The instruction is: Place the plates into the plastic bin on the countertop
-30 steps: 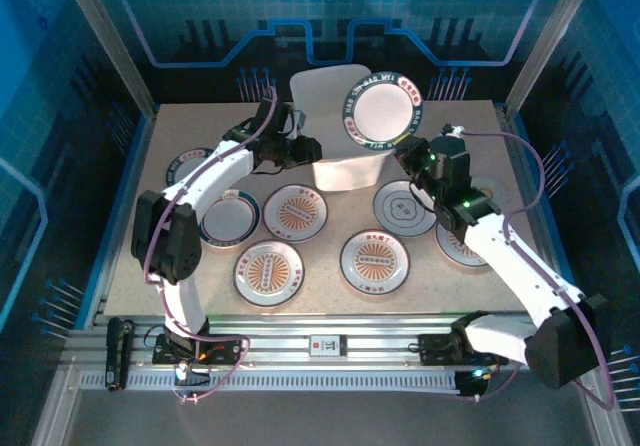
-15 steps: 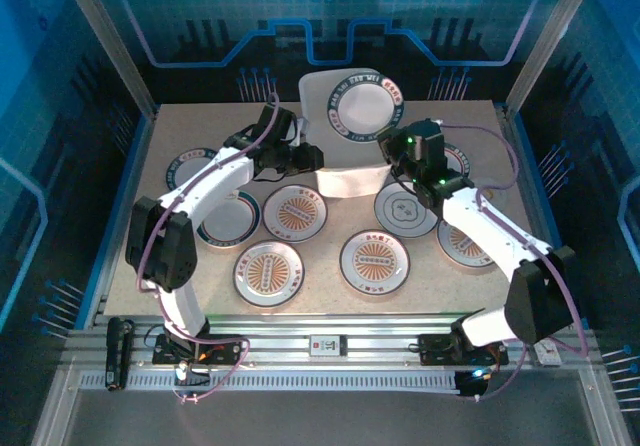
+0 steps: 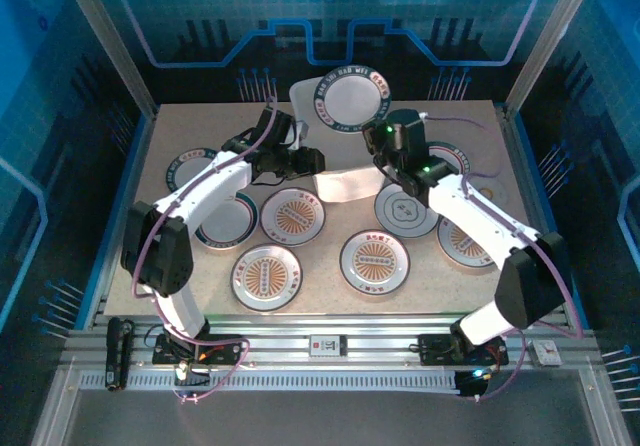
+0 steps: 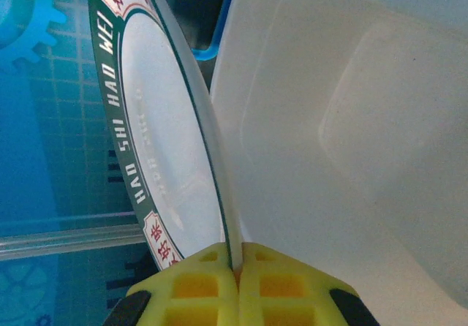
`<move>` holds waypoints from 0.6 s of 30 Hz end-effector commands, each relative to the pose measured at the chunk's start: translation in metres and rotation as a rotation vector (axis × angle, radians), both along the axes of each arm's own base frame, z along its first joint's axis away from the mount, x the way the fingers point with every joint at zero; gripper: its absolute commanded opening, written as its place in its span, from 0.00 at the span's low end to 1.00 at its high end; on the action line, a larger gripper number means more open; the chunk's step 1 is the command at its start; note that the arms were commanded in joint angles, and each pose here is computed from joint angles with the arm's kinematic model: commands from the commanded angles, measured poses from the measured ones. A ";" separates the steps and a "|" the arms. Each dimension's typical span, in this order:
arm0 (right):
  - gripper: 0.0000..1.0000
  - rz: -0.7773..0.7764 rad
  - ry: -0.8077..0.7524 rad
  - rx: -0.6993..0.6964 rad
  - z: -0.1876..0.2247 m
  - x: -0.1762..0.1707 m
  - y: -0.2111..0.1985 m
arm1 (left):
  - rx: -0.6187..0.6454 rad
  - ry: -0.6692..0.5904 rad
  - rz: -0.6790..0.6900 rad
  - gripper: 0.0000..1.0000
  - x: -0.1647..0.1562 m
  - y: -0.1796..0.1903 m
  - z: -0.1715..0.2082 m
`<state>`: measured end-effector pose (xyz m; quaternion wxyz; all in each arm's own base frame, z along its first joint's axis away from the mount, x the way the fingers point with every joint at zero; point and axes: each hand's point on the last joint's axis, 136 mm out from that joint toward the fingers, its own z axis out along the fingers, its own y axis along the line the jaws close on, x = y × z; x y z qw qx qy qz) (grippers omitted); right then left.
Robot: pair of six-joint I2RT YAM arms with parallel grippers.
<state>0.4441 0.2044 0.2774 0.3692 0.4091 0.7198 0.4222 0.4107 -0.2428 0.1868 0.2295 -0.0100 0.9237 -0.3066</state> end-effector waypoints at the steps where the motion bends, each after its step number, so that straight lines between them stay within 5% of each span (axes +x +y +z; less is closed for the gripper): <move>1: 0.00 -0.033 0.012 0.028 0.006 0.008 0.008 | -0.023 -0.042 -0.031 0.50 -0.011 -0.004 0.026; 18: 0.00 -0.043 0.144 0.009 -0.024 0.031 0.043 | 0.170 -0.271 0.048 0.77 -0.022 0.062 0.080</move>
